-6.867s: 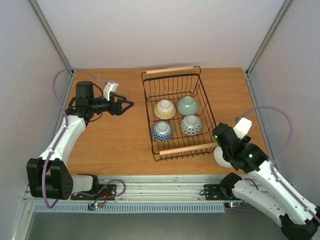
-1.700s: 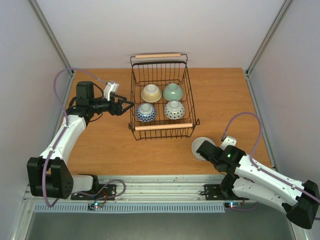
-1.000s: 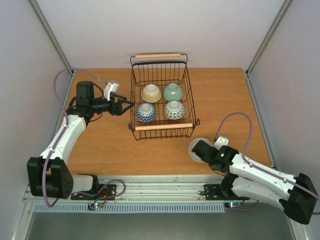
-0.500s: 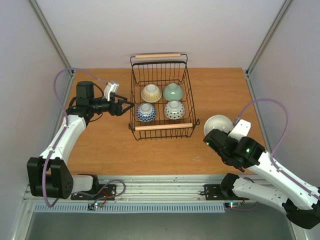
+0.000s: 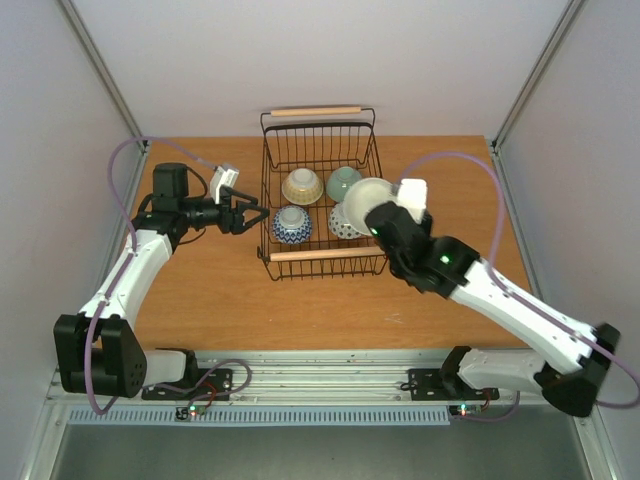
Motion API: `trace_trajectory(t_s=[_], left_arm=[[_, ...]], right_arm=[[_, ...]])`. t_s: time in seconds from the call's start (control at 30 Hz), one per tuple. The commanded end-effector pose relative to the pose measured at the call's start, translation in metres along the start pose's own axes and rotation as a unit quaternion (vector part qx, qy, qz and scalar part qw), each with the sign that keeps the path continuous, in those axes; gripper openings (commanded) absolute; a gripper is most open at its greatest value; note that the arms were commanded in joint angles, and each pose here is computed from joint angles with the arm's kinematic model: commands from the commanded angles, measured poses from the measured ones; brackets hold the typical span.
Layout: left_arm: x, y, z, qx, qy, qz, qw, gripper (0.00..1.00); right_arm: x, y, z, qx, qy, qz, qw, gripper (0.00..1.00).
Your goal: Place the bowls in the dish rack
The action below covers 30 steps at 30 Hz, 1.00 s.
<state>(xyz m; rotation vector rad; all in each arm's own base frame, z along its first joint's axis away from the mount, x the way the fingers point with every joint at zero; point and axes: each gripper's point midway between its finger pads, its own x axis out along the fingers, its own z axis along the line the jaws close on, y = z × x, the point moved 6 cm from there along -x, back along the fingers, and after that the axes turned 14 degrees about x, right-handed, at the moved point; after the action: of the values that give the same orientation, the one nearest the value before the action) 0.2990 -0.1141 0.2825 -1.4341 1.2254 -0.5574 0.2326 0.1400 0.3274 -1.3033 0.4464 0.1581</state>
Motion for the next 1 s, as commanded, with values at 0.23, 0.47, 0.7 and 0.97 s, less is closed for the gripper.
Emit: trace_trajectory(t_s=[0.23,0.47,0.7,0.97], left_arm=[[-0.002,-0.01,-0.004,0.008,0.006,-0.002,1.0,0.77],[0.003,-0.005,0.002,0.002,0.0,0.006,1.0,0.77],[0.011,0.002,0.013,0.001,-0.039,0.027,0.999,0.77],[0.013,0.003,0.014,0.006,-0.047,0.033,0.998,0.61]], right_arm=[[0.048,-0.01,0.141,-0.052,-0.133,0.022,0.989,0.01],[0.047,0.0,0.179,-0.075,-0.173,0.038,0.981,0.01],[0.029,0.017,0.208,-0.103,-0.209,0.044,0.971,0.01],[0.024,0.027,0.214,-0.115,-0.21,0.043,0.97,0.01]])
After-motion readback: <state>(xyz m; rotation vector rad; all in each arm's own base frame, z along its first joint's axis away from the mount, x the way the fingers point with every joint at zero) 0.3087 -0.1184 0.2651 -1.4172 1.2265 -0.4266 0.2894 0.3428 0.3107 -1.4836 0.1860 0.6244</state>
